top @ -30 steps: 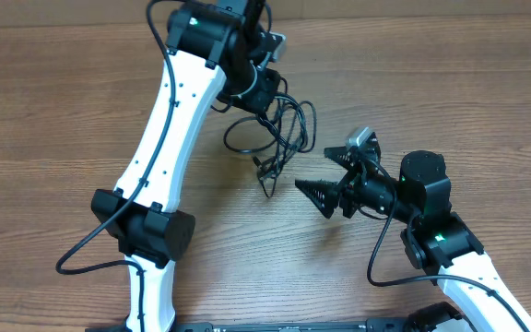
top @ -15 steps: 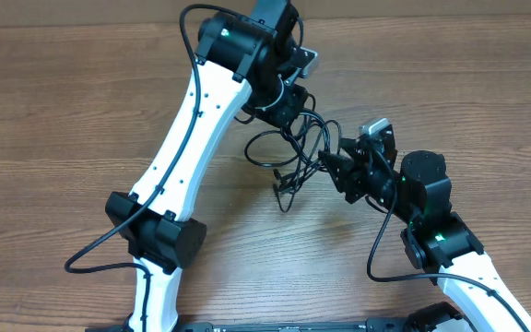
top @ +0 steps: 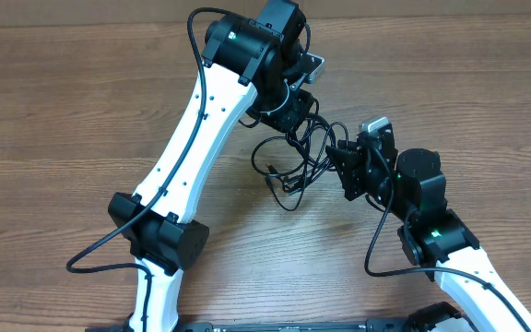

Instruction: Untangle cables

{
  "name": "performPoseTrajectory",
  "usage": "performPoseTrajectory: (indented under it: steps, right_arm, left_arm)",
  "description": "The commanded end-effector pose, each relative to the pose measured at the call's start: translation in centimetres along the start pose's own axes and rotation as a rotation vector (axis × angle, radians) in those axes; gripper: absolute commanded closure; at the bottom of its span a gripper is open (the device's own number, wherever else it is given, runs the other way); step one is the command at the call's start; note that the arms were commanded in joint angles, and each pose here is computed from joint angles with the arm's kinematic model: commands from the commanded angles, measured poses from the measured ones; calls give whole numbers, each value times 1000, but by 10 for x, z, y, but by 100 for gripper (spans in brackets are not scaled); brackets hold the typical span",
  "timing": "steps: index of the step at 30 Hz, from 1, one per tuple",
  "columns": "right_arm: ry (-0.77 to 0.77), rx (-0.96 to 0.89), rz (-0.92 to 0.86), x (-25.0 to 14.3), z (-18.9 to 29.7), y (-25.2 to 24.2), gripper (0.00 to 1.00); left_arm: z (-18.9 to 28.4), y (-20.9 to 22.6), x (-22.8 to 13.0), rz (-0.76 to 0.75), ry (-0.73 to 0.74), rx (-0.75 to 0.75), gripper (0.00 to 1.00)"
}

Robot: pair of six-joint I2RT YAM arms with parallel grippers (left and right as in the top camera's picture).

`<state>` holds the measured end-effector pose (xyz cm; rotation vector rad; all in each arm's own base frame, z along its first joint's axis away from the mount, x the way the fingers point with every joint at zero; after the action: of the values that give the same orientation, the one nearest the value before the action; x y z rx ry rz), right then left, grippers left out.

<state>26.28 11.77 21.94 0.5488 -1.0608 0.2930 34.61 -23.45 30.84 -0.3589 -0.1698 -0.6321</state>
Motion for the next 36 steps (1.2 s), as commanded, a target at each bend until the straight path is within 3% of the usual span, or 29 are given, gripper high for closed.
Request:
performPoseTrajectory:
  steps: [1,7,25,36]
  right_arm:
    - [-24,-20,13,8,0,0,96]
    - [-16,26,12,8,0,4,96]
    - [39,445,32,4,11,42,96]
    - [78,485,15,-1,13,45,96]
  left_arm:
    - [6,-7,1,-30,-21,-33,96]
    - [7,-4,3,-30,-34,-20,96]
    - [19,37,9,79,-110,38,96]
    - [28,68,5,184,-121,143,96]
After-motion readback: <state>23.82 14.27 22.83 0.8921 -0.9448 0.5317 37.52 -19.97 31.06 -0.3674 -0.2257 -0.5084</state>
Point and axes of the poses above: each gripper's point midway between its finger pads, its own z axis back along the fingers, its own y axis along the line the jaws close on, x = y × z, the point moved 8 cm from there along z, back along the fingers, and after that the axes turned 4 degrees about -z, right-handed, at the moved point
